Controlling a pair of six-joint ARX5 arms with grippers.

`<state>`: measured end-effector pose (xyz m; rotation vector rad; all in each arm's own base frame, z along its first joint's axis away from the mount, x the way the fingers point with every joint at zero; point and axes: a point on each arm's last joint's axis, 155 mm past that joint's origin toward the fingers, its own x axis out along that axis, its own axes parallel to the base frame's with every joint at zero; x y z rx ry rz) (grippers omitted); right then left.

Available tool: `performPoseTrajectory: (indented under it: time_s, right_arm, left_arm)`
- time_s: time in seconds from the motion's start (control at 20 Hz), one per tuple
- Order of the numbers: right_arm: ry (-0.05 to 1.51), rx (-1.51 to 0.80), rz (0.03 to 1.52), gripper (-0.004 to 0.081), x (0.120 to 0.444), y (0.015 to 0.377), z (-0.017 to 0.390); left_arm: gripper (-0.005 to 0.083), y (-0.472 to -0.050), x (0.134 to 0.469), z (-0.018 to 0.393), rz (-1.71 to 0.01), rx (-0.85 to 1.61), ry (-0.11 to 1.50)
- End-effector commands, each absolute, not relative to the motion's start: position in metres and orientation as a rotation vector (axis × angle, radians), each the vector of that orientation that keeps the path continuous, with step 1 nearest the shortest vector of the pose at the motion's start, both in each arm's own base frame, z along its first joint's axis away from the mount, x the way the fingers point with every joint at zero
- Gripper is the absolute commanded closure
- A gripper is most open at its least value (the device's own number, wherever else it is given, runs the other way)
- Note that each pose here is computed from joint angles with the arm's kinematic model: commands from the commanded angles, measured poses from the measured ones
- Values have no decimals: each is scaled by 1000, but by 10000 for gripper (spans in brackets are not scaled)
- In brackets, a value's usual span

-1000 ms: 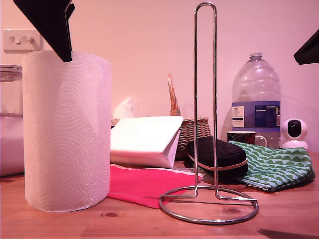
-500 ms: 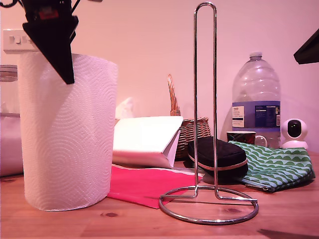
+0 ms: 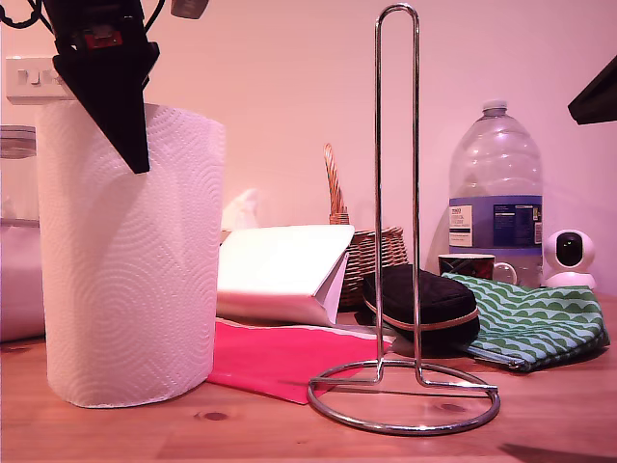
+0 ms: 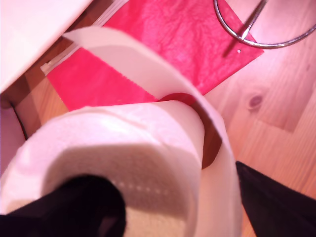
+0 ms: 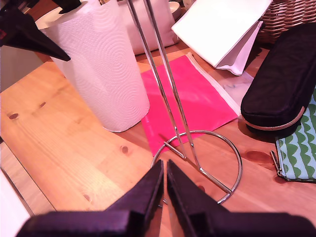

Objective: Insert the paper towel roll into the metallic stand.

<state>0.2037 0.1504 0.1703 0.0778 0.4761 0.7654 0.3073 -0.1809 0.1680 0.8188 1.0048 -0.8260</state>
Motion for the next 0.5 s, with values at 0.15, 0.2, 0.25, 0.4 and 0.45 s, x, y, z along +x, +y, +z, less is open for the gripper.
performPoseTrajectory:
  time_s: [0.15,0.2,0.25,0.4,0.45]
  right_arm:
    - [471,74,772,781,204,152,171]
    - [474,81,770,779,204,152,171]
    - [475,83,770,766,204,152,171]
    - [482,114,762,703,206,152,172]
    - [487,139,757,672,207,153,173]
  left_arm:
    - [224,-180,306,158,-816,792,1042]
    - [348,-179,304,157,-819,793,1051]
    - [459,-179,303,157,-822,792,1057]
    - [597,-182,301,158,-837,780,1054]
    - [619,-182,300,159,-839,778,1051]
